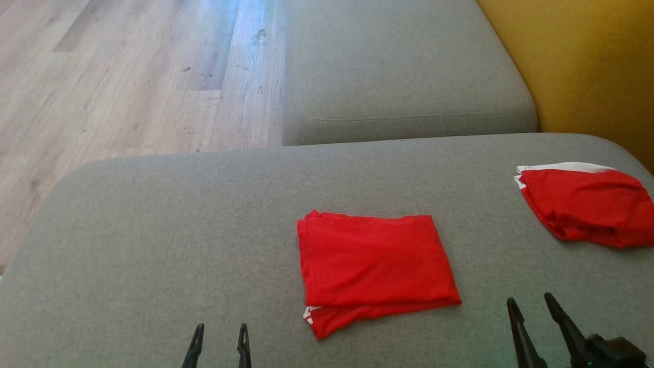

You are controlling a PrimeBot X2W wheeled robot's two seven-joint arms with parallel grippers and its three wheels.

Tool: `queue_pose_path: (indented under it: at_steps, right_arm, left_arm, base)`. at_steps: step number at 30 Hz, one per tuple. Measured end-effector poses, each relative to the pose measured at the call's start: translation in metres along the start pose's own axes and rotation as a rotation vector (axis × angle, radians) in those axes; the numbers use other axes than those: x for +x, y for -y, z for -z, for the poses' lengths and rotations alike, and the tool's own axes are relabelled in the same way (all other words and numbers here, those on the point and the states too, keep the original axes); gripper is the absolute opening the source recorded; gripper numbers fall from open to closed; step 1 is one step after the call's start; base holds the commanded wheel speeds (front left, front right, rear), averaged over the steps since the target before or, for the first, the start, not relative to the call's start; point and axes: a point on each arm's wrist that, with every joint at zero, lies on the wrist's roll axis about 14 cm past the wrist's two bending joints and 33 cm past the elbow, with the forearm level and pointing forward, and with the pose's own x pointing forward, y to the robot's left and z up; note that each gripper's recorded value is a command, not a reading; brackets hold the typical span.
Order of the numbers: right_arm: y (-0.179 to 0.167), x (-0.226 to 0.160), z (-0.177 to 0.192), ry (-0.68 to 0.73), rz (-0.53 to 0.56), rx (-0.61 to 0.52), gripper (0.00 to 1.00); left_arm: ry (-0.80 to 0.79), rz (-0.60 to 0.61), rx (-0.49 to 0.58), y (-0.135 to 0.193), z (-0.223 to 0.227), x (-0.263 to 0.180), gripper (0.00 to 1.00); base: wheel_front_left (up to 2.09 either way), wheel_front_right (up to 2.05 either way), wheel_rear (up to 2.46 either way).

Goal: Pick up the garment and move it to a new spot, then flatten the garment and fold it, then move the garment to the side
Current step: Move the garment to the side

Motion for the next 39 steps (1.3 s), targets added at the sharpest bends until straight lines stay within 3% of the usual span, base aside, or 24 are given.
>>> queue_pose_path:
  at_steps: [29,35,39]
  right_arm:
    - [-0.008,0.000,-0.005,0.026,-0.009,-0.012,1.00]
    - [-0.019,0.008,0.020,-0.071,-0.057,0.042,1.00]
    - [-0.021,0.037,0.018,-0.126,-0.094,0.099,1.00]
  left_arm:
    - [0.008,-0.001,-0.003,-0.003,0.000,0.001,1.00]
    - [-0.025,-0.002,-0.016,-0.002,0.008,0.003,1.00]
    - [-0.053,-0.003,-0.019,-0.002,0.014,0.007,1.00]
  base:
    - [0.00,0.00,0.00]
    - [0.00,0.00,0.00]
    - [0.00,0.00,0.00]
